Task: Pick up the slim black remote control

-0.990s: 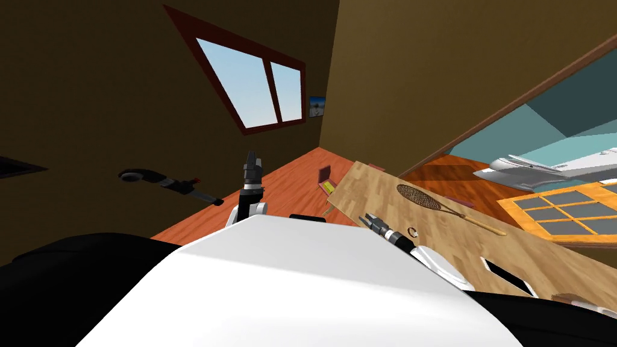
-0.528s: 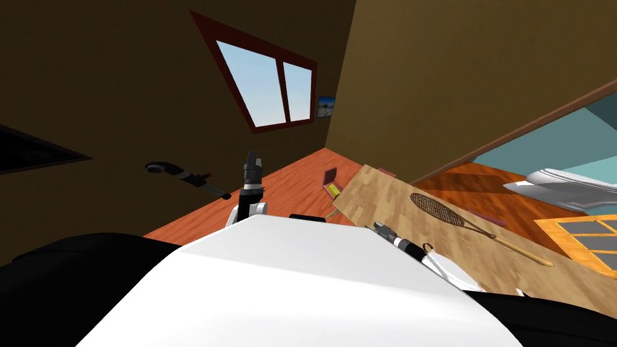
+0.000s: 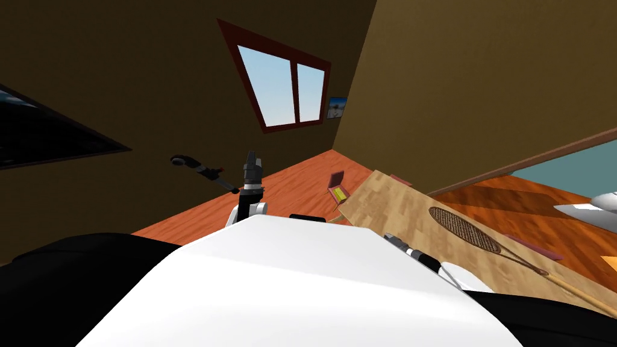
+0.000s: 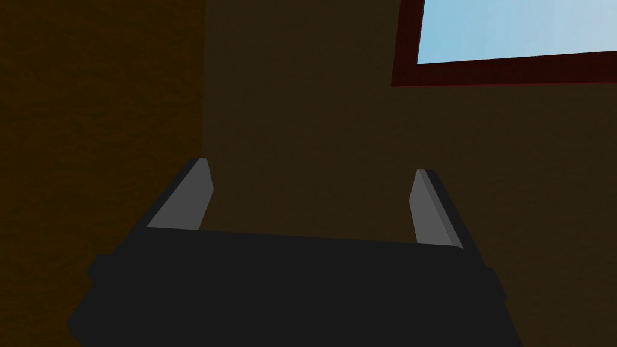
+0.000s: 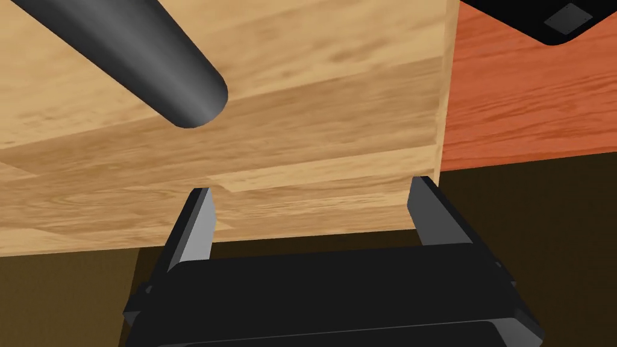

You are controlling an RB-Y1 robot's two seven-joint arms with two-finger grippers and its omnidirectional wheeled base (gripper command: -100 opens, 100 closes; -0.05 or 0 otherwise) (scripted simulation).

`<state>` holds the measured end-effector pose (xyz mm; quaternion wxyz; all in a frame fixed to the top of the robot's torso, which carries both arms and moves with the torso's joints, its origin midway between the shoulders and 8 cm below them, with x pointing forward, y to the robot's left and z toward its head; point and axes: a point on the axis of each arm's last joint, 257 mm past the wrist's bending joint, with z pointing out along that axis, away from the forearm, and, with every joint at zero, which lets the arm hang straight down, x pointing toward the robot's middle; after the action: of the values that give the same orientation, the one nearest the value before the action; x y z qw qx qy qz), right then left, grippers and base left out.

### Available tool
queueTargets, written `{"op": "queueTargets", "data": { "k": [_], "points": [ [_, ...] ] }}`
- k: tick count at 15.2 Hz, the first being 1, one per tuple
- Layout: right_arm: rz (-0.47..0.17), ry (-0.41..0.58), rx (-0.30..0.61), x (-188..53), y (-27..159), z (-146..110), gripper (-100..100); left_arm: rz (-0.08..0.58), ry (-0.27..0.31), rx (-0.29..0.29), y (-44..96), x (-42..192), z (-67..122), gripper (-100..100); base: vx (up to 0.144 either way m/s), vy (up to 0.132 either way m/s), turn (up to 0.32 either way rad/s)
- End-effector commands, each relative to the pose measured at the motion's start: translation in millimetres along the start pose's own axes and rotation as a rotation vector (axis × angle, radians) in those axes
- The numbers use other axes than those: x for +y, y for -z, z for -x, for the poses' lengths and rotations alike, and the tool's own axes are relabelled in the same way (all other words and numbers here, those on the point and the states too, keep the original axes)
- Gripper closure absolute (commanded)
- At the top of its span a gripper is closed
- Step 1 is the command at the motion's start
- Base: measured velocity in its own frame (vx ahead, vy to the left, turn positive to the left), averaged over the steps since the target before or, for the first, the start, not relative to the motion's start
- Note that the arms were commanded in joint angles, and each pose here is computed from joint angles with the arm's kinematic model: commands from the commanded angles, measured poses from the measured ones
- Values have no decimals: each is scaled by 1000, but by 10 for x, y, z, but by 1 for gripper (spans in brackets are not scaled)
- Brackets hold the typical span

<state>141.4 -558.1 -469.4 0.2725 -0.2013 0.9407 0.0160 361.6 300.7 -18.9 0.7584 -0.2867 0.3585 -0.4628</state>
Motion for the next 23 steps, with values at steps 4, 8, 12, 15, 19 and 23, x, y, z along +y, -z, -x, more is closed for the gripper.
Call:
{"op": "queueTargets", "data": {
  "k": [4,8,12,15,19,23],
  "points": [
    [5,36,141,-102,228,-570,-100,0,0,0,0,0,0,0,37,14,158],
    [21,55,258,-109,450,-1030,-100,0,0,0,0,0,0,0,64,-1,185],
    [33,55,315,-82,571,-1263,-100,0,0,0,0,0,0,0,45,-16,112],
    [47,57,364,-40,676,-1456,-100,0,0,0,0,0,0,0,21,-16,41],
    [95,52,477,133,944,-1914,-100,0,0,0,0,0,0,0,53,-49,163],
    [122,51,519,234,1045,-2083,-100,0,0,0,0,0,1,0,49,-68,86]
  ]
}}
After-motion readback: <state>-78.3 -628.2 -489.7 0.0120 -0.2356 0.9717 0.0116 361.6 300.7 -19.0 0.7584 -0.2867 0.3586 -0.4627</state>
